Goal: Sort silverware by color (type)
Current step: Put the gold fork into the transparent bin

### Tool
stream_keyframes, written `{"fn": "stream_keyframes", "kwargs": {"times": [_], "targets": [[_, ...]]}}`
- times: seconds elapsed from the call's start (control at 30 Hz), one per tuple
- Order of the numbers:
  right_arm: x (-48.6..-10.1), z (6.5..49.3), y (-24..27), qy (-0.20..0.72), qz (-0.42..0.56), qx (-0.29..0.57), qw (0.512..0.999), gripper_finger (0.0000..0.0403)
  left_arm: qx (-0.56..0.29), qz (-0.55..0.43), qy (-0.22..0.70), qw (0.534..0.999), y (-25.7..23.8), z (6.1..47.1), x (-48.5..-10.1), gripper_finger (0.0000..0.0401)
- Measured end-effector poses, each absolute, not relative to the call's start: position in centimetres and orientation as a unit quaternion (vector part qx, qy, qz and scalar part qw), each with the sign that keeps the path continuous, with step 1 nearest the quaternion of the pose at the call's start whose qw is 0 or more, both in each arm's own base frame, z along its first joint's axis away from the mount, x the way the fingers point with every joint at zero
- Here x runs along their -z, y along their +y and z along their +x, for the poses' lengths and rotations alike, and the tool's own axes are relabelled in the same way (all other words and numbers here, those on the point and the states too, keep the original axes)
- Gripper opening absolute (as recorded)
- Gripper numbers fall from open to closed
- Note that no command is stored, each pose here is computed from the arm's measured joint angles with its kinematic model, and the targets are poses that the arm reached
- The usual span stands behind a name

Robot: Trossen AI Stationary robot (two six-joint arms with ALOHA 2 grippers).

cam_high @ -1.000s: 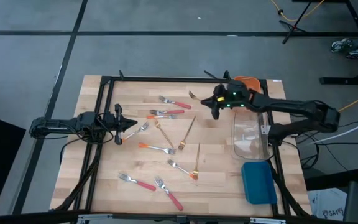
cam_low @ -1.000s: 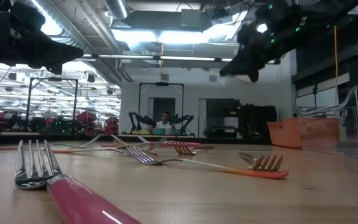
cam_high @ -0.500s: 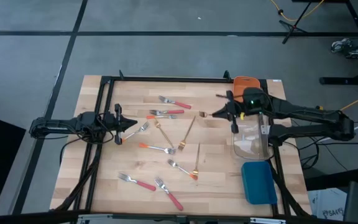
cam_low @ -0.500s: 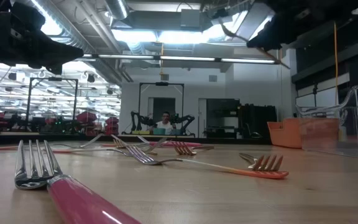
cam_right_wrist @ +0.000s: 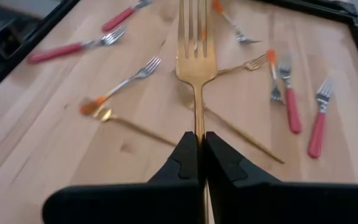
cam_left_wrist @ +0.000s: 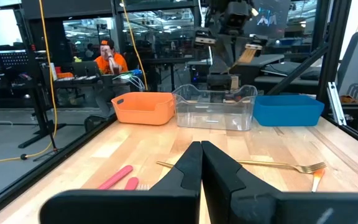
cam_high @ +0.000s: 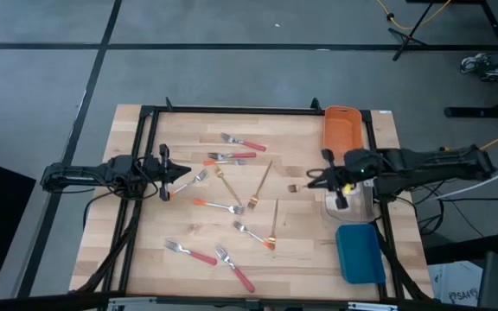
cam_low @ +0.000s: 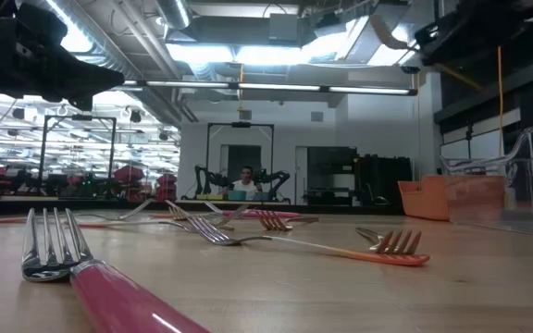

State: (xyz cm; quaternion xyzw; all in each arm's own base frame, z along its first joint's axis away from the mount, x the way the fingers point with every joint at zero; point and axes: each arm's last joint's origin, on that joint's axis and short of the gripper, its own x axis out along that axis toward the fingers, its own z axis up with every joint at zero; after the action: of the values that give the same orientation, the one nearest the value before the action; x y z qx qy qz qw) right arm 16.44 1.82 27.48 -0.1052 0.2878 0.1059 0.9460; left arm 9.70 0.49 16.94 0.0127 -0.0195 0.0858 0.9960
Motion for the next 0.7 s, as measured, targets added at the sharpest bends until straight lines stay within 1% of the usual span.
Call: {"fn": "stream_keyframes", "kwargs": {"times": [0.1,0.17,0.4,0.6,0.7], "targets": [[-27.5,15.8,2.5,0.296,-0.114,-0.110,0.942,0.0000,-0.086,0.013,-0.019,0.996,0.5,9.7,-16.9,0.0000],[-27.5,15.4,2.8,0.298,-0.103,-0.104,0.943,0.0000,-0.086,0.013,-0.019,0.996,0.5,9.7,-16.9,0.0000],[-27.2,14.3,3.9,0.331,-0.017,-0.077,0.940,0.0000,-0.086,0.013,-0.020,0.996,0.5,9.7,-16.9,0.0000],[-26.6,13.0,4.8,0.377,0.047,-0.044,0.924,0.0000,-0.085,0.013,-0.019,0.996,0.5,9.7,-16.9,0.0000],[-26.5,12.5,5.3,0.384,0.082,-0.021,0.919,0.0000,-0.085,0.013,-0.019,0.996,0.5,9.7,-16.9,0.0000]]}}
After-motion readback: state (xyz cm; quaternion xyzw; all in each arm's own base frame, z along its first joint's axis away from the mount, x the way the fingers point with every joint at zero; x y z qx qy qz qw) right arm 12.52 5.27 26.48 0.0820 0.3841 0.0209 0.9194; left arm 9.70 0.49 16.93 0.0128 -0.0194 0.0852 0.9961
